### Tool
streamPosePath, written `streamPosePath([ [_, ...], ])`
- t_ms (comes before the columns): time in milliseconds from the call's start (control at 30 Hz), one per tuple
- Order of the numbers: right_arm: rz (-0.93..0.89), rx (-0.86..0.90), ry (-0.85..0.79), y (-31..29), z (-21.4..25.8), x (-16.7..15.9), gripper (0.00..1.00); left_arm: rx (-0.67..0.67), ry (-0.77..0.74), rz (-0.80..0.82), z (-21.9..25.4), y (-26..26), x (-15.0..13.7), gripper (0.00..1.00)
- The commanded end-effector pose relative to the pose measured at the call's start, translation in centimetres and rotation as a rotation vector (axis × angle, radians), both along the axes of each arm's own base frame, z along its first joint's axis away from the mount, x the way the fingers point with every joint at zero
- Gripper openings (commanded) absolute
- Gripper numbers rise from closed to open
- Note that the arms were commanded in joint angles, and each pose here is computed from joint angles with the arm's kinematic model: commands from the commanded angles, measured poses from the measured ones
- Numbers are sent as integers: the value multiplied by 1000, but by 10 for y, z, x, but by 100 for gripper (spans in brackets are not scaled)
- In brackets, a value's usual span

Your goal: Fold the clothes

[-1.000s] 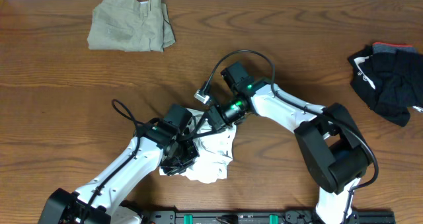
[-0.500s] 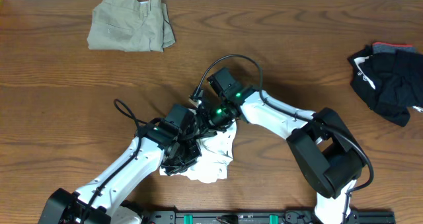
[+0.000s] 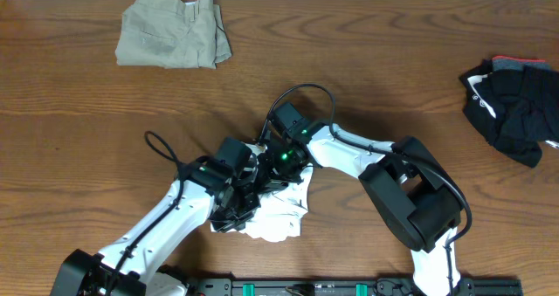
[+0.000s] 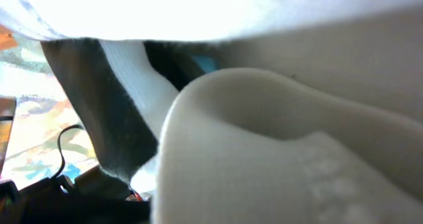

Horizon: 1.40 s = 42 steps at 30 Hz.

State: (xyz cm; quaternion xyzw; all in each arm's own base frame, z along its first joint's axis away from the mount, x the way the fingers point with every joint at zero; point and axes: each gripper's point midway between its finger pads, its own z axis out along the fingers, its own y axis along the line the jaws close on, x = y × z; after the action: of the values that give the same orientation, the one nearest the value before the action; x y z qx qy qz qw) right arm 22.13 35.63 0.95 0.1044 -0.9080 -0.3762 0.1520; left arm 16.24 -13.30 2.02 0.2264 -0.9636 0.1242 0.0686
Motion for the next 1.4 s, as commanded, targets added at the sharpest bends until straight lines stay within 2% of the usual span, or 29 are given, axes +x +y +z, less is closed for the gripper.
streamPosePath([
  [0, -37, -142, -57, -33, -37, 18, 6, 102, -41, 18, 0, 23, 9, 6],
  [433, -31, -41, -232, -66, -31, 76, 26, 195, -55, 153, -3, 74, 26, 6],
  [633, -15, 10, -331, -57, -7, 107, 32, 179, -97, 190, 4, 79, 39, 6],
  [700, 21, 20, -363, -53, 10, 116, 32, 162, -132, 153, 10, 75, 44, 6],
  [767, 48, -26, -393, -55, 30, 127, 26, 152, -183, 98, 18, 71, 51, 6],
  [800, 38, -87, -407, -61, 41, 137, 27, 146, -213, 64, 23, 70, 55, 9],
  [833, 33, -121, -417, -65, 52, 144, 30, 142, -239, 40, 26, 68, 58, 17],
  [900, 16, -181, -445, -75, 78, 157, 41, 134, -287, 6, 32, 67, 65, 41],
  [1033, -34, -267, -484, -99, 132, 168, 73, 110, -359, -45, 37, 61, 78, 65],
  [1133, -123, -407, -459, -138, 158, 166, 87, 16, -439, -142, 42, 42, 94, 83],
  [1200, -166, -474, -421, -162, 166, 159, 91, 7, -469, -144, 42, 39, 104, 86],
  [1367, -192, -532, -308, -195, 175, 133, 91, 9, -539, -189, 42, 32, 139, 89],
])
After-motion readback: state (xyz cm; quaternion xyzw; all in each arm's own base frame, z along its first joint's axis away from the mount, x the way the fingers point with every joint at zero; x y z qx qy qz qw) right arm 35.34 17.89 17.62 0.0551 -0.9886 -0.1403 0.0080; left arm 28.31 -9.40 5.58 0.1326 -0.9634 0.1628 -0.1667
